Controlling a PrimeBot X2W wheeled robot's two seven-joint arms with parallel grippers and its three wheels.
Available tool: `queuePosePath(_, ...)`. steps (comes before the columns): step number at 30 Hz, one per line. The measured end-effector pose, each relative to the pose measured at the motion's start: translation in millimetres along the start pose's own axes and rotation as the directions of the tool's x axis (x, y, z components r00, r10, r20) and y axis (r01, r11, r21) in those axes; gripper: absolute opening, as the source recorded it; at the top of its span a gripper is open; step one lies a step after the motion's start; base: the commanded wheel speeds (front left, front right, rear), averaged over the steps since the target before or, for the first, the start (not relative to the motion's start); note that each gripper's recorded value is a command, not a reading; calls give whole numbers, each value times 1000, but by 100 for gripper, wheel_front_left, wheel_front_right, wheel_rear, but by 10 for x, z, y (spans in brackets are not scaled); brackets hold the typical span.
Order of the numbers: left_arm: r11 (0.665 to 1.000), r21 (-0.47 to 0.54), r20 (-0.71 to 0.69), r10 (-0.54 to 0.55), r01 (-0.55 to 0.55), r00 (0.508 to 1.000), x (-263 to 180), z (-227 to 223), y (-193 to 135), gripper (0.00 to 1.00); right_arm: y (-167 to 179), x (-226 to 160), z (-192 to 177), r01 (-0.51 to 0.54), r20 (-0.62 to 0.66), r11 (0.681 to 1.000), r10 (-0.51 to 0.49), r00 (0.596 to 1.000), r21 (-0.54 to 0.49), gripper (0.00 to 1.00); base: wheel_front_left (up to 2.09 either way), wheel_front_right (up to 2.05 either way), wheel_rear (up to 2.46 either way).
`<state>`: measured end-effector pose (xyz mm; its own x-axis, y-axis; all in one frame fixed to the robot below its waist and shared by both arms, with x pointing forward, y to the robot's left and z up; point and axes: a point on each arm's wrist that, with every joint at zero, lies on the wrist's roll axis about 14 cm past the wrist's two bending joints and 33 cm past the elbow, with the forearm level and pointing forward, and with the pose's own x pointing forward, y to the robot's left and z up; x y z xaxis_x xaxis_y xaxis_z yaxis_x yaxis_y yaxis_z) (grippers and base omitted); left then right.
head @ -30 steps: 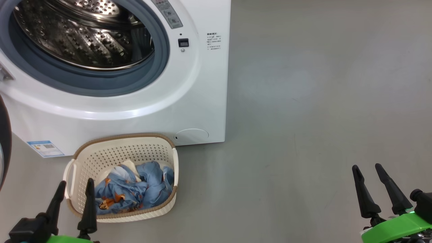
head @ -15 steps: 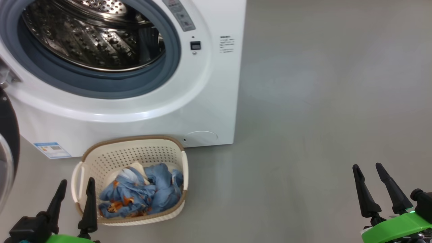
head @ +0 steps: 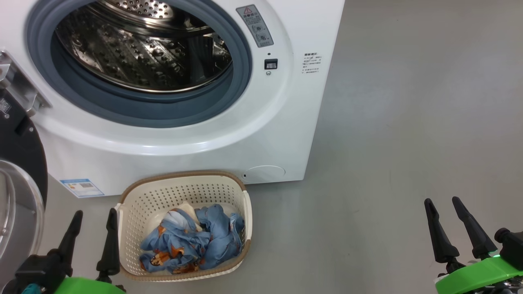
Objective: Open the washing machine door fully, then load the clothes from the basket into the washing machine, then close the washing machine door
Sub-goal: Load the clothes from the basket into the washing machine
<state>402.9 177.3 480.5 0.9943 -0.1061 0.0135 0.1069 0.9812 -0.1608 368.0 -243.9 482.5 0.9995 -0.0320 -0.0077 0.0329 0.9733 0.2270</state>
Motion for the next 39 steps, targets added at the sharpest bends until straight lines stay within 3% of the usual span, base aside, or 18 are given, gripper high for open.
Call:
queuePosePath(10, 1000, -18, -30, -11, 11, 999, -15, -110, -75, 100, 20, 20, -38, -6, -11, 1000, 6, 1000, 1, 100, 0, 0, 0)
queuePosePath(17, 999, -43, -140, -14, 8, 990, -59, -485, -133, 100, 56, 81, -127, -9, -32, 1000, 10, 999, 11, 100, 0, 0, 0)
queuePosePath(27, 997, -73, -309, -35, 13, 950, 132, -1084, -184, 100, 160, 368, -279, -36, -59, 999, 37, 998, 22, 100, 0, 0, 0)
queuePosePath(39, 997, -51, -496, -76, 58, 865, 516, -1831, -184, 100, 168, 817, -545, -42, -91, 999, 45, 995, 26, 100, 0, 0, 0)
